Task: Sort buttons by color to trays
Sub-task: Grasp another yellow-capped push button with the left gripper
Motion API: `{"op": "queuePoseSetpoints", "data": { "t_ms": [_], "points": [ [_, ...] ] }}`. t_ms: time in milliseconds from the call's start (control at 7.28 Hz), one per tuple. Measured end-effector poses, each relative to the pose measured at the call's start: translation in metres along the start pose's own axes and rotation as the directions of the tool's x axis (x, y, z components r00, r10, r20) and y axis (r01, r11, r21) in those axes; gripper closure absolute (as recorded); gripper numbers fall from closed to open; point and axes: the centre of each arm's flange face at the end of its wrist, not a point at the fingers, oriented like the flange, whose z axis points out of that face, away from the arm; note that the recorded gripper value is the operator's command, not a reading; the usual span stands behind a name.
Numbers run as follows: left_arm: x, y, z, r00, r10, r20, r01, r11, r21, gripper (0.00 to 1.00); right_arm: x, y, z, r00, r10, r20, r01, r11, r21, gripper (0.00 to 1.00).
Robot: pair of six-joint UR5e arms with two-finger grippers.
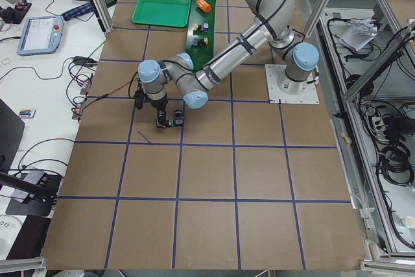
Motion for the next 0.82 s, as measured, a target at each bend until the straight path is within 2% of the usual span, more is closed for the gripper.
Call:
{"op": "queuePoseSetpoints", "data": {
  "t_ms": [137,412,824],
  "points": [
    [-0.006,-0.004,0.007,1.000,-0.005,-0.002,0.005,1.000,0.000,0.00,0.000,0.000,0.000,1.000,0.000,0.000,0.000,1.000,0.000,0.00],
    [-0.032,0.000,0.023,0.999,-0.034,-0.023,0.033,0.999,-0.016,1.00,0.000,0.000,0.000,1.000,0.000,0.000,0.000,1.000,0.001,0.00],
    [-0.025,0.007,0.021,0.993,-0.044,-0.108,0.040,0.999,-0.034,1.00,0.000,0.000,0.000,1.000,0.000,0.001,0.000,1.000,0.000,0.00]
  ]
}}
